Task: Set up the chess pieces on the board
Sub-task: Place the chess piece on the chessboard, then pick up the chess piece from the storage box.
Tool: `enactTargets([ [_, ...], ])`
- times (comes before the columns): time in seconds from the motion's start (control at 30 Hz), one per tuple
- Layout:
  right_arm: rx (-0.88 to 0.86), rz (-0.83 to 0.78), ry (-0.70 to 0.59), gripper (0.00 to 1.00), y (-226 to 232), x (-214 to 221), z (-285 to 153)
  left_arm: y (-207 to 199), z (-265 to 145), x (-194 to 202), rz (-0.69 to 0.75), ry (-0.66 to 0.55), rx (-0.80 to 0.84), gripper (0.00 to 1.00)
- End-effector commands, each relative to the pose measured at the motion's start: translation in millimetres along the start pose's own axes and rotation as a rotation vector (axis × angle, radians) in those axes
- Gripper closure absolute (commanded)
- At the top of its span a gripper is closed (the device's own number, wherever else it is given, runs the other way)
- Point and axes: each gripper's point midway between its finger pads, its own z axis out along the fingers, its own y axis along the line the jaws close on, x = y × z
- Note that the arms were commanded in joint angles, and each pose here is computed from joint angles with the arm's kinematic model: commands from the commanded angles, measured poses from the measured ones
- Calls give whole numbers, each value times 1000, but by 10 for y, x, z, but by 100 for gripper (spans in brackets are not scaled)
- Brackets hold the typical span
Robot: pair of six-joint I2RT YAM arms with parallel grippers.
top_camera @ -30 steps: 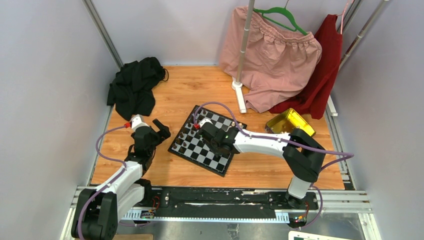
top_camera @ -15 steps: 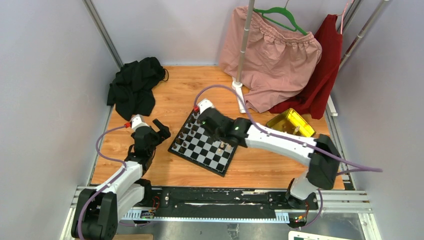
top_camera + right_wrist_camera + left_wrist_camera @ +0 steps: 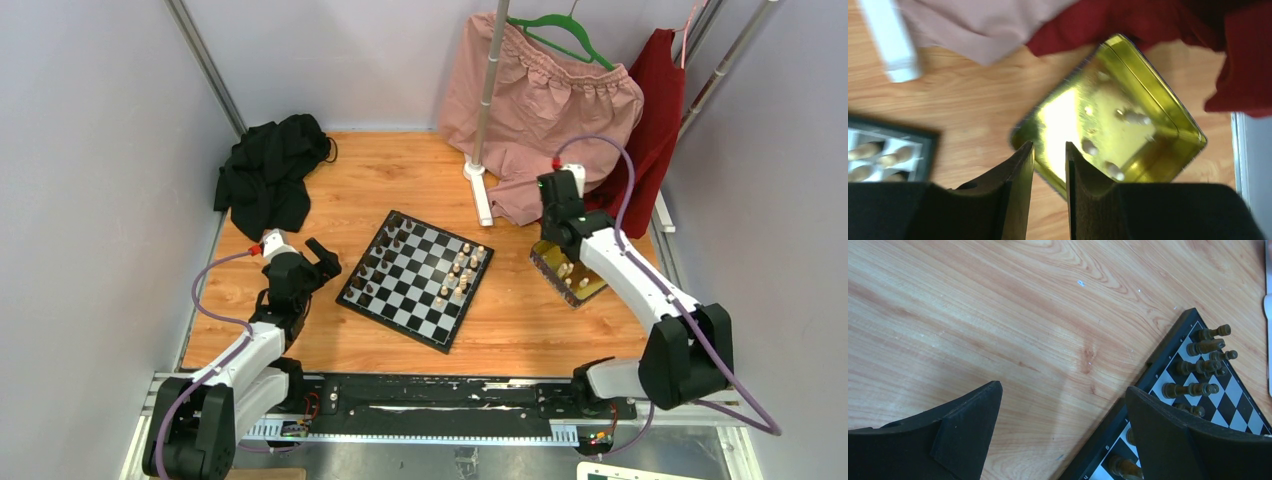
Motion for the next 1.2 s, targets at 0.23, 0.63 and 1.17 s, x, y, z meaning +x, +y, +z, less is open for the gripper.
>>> enactTargets([
  [0.23, 102, 226, 208, 67, -681, 802, 385, -44, 6, -54, 14, -24, 15, 0],
  [0.63, 79, 292, 284, 68, -676, 1069, 622, -48, 6, -52, 15, -23, 16, 0],
  [1.17, 69, 316, 322, 73, -662, 1189, 697, -51, 6, -47, 17, -21, 18, 0],
])
